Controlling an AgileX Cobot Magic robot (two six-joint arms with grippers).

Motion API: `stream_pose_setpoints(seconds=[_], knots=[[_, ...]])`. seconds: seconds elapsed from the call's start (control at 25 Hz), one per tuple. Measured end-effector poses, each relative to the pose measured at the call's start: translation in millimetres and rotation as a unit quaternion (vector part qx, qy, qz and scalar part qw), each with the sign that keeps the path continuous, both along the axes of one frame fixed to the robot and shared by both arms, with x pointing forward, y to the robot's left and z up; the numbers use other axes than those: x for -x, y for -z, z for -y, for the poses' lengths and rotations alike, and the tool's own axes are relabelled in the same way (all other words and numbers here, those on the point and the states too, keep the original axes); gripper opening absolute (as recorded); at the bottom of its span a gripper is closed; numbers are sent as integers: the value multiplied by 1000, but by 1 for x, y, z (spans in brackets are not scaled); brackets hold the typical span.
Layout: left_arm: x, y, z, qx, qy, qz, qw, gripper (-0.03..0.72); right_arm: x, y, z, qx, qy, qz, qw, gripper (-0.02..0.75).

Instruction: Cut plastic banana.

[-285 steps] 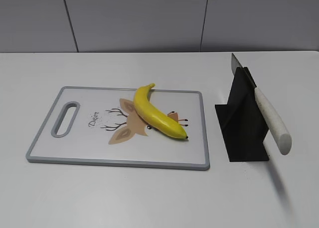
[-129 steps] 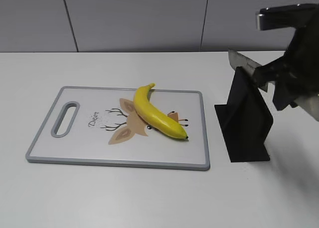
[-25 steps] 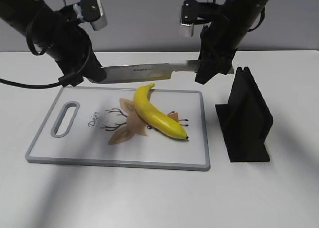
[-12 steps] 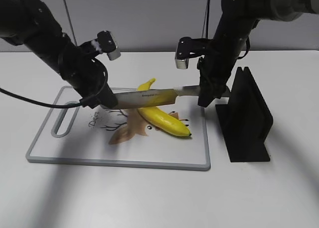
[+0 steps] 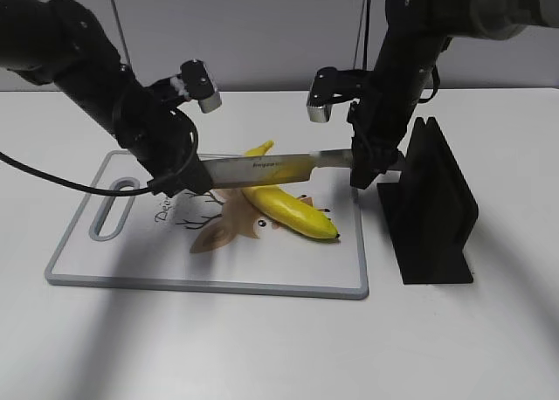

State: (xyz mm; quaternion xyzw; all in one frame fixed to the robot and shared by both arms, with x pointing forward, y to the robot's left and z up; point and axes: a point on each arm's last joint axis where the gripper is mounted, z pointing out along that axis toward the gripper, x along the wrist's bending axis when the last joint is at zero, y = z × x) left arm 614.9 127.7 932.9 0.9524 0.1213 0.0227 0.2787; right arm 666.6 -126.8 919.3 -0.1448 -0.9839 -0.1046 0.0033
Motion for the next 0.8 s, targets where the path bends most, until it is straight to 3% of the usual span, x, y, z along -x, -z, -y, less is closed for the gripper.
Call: stream_pose_setpoints(seconds=[0.32, 0.56, 0.64, 0.8], knots=[[13, -61, -5, 1, 16, 74, 997, 0, 9, -63, 1, -26, 0, 56, 998, 274], [16, -71, -6, 3, 15, 83, 996, 22, 12, -75, 1, -30, -1, 65, 997, 274], [16, -71, -6, 5, 7, 78, 997, 119, 13, -74, 1, -29, 0, 60, 998, 273], [16, -72, -6, 8, -11, 71, 997, 505, 13, -74, 3, -23, 2, 56, 998, 256]])
